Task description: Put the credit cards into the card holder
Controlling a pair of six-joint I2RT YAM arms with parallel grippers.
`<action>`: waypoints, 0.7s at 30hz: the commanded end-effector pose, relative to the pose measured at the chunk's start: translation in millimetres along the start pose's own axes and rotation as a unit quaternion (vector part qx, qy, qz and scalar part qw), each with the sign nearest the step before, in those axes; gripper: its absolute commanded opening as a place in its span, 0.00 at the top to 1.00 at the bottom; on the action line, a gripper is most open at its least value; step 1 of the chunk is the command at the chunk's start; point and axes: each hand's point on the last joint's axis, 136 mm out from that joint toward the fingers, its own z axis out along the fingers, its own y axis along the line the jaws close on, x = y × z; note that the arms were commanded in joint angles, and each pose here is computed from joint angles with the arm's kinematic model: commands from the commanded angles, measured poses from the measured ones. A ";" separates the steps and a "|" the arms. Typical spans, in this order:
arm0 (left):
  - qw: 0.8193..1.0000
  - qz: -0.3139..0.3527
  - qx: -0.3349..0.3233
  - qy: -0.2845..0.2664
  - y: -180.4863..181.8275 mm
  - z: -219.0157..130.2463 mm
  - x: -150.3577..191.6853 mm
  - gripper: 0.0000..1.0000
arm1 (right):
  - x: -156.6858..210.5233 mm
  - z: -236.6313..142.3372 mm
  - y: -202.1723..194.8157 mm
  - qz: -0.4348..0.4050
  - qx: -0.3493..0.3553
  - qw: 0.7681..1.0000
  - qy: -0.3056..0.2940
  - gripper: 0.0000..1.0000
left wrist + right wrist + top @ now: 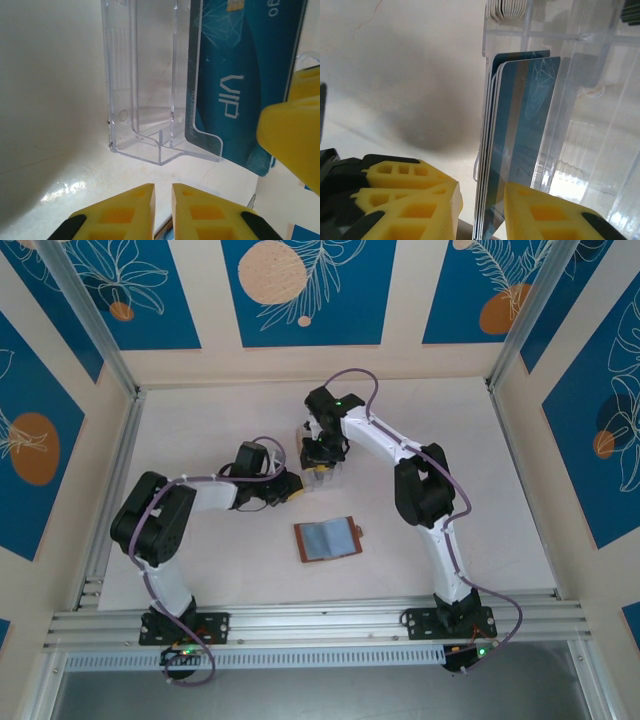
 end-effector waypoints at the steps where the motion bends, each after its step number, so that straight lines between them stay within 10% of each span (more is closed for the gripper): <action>1: 1.000 0.001 0.012 0.000 -4.4 1.7 -9.6 0.85 | -1.1 -14.4 15.1 -0.006 -0.037 0.999 -0.003 0.72; 21: 1.000 -0.004 0.007 0.001 2.7 5.3 -7.8 0.85 | -4.1 -24.6 18.0 -0.007 -0.050 0.999 -0.011 0.81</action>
